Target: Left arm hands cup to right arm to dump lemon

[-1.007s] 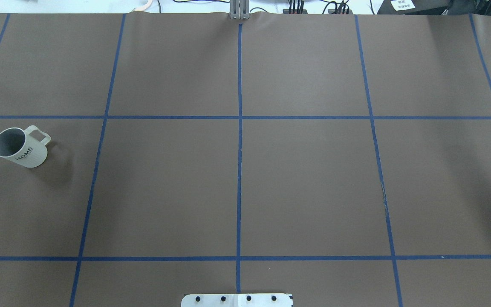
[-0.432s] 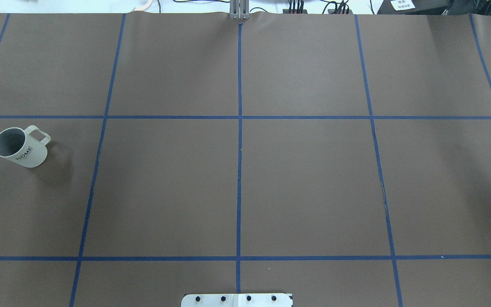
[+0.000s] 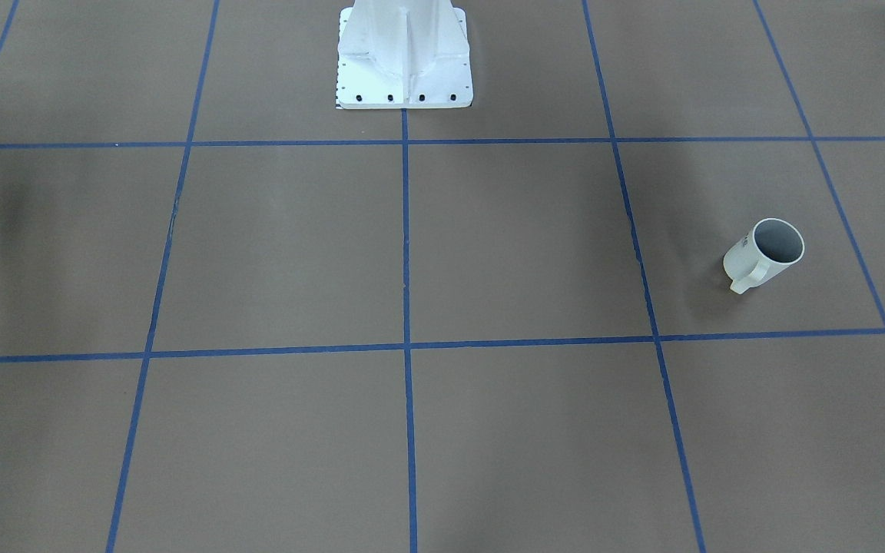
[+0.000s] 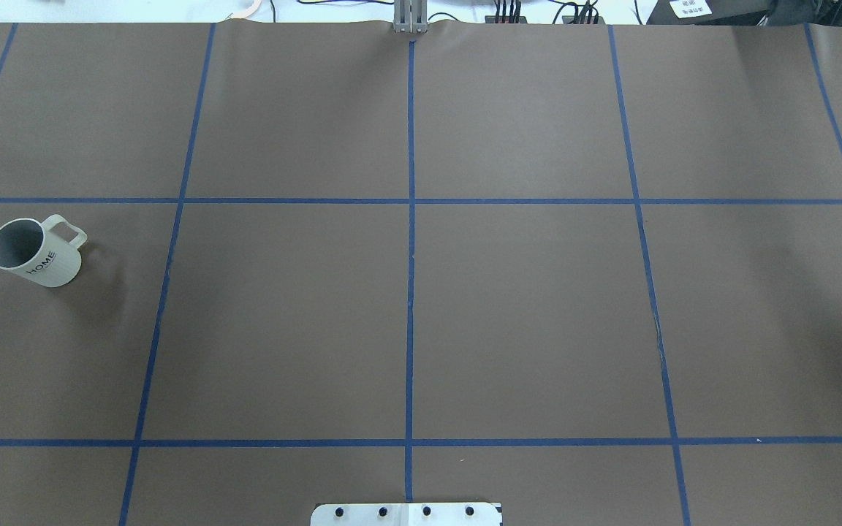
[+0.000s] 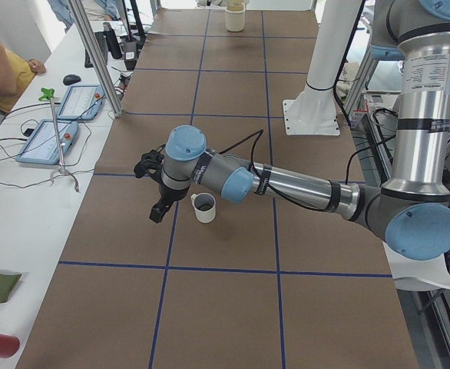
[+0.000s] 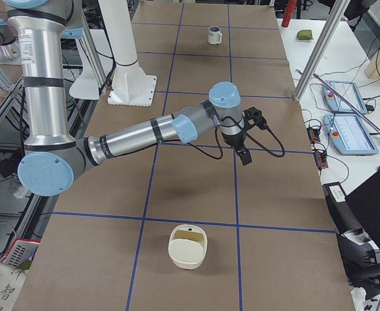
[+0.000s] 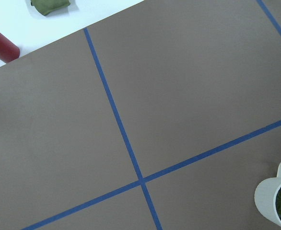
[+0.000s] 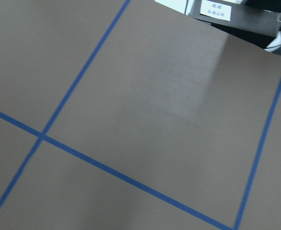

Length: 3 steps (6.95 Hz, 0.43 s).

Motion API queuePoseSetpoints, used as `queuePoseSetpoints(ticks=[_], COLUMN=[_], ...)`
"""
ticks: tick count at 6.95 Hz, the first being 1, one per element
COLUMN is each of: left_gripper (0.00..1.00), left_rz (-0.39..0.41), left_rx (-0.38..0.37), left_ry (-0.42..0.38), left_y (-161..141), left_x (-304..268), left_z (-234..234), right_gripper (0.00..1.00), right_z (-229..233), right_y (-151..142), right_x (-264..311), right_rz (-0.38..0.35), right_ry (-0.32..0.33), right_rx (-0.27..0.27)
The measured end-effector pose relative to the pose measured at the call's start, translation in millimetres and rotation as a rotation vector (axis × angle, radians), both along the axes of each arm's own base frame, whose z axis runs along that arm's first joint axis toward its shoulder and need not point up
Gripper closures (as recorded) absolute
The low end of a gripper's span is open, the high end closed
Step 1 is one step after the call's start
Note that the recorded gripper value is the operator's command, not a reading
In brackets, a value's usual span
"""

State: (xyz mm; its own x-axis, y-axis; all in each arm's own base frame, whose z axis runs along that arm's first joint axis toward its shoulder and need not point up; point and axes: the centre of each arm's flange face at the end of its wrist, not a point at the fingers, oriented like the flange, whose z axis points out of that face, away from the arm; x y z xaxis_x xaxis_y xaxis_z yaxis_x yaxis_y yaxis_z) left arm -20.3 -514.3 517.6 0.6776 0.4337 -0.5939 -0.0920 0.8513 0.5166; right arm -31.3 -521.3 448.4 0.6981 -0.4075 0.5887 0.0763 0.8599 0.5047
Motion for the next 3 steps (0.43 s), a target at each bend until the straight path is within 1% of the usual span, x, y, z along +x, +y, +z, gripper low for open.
queuePoseSetpoints(ticks=[1, 2, 3], left_gripper=[0.0, 0.0, 0.0], left_rz=[-0.006, -0.031, -0.07], left_rx=[-0.06, -0.135, -0.217], left_ry=[0.037, 0.073, 0.098], left_y=[-0.1, 3.0, 10.4], left_x=[31.3, 64.8, 106.0], left_z=[-1.1, -1.2, 1.7], right_gripper=[0.0, 0.0, 0.0], right_z=[-21.0, -34.8, -44.6], right_y=[-3.6, -3.5, -2.5], right_x=[-36.8, -69.8, -97.5], right_rz=[0.01, 0.023, 0.033], right_ry=[-0.041, -0.066, -0.073], right_rx=[-0.018, -0.031, -0.033])
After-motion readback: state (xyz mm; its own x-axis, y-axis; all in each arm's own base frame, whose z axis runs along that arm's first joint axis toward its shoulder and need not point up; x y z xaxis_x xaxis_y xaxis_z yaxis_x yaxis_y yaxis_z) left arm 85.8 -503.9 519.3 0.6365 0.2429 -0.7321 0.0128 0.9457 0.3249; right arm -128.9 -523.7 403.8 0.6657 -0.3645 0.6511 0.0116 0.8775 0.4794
